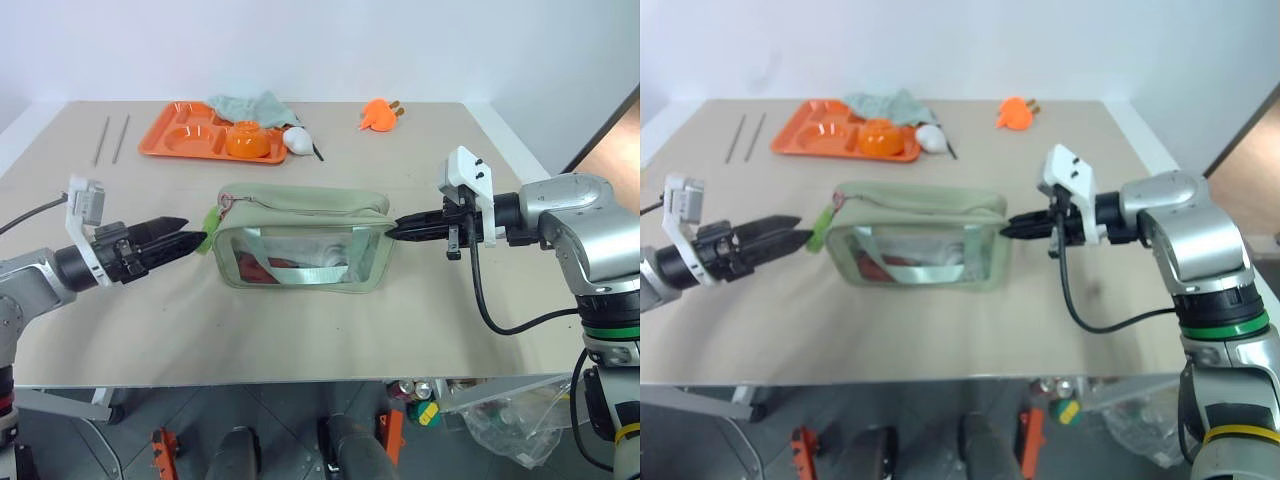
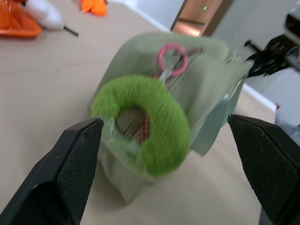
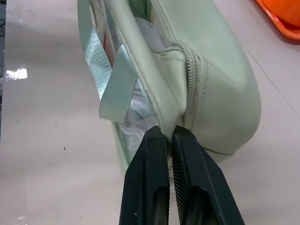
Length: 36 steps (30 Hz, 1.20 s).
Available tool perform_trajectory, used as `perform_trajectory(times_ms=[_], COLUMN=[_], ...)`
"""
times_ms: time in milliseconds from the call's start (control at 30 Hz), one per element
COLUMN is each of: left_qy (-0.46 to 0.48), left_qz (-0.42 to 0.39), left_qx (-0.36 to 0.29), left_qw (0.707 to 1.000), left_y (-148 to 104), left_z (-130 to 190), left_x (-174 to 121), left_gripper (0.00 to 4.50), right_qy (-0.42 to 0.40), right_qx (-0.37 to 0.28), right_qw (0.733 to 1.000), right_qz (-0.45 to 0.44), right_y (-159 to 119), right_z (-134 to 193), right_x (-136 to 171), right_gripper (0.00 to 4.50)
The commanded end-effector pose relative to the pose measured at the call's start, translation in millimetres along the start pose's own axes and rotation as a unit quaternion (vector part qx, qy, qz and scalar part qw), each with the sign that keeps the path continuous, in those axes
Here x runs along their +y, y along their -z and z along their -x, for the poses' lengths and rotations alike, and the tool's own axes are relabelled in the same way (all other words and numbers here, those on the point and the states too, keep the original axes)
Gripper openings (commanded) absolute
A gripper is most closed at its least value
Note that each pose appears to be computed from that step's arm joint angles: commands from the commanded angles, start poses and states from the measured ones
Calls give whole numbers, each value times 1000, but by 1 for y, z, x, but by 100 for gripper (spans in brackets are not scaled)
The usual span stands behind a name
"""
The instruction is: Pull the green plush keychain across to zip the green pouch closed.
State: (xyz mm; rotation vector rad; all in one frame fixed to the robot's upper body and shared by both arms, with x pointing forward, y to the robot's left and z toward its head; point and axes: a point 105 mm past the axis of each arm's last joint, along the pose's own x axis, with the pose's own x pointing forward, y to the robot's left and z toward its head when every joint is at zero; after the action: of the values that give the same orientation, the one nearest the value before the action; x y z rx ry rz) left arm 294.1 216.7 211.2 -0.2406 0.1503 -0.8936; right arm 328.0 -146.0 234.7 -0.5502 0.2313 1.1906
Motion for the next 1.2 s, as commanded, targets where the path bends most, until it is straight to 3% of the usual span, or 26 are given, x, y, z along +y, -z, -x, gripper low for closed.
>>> perform_trajectory(times_ms=[33,133,233,433,500,967,1067,1200], left_qy=[10,13,15,10,5,-20,-26,-47], left_qz=[-23,-31,-34,-39,-39,-40,-24,-31], left_qx=[14,38,44,17,7,-5,4,31], left_qw=[1000,999,998,999,999,999,999,998], left_y=[2,12,17,3,-2,-7,-5,4], left_z=[-3,-5,-6,1,5,14,18,19], left_x=[-5,-6,-5,-1,1,10,15,22], left_gripper=[444,365,254,53,5,5,78,214], right_qy=[0,0,1,0,0,-2,-1,-2], right_qx=[-6,-6,-6,-5,-4,-7,-7,-9], right_qw=[1000,1000,1000,1000,1000,1000,1000,999], right_qz=[17,18,17,18,18,29,30,31], right_y=[-7,-8,-7,-7,-7,-10,-10,-11], right_z=[3,3,3,3,3,0,1,1], right_x=[2,3,2,3,3,0,0,0], right_gripper=[6,0,0,0,0,0,0,0])
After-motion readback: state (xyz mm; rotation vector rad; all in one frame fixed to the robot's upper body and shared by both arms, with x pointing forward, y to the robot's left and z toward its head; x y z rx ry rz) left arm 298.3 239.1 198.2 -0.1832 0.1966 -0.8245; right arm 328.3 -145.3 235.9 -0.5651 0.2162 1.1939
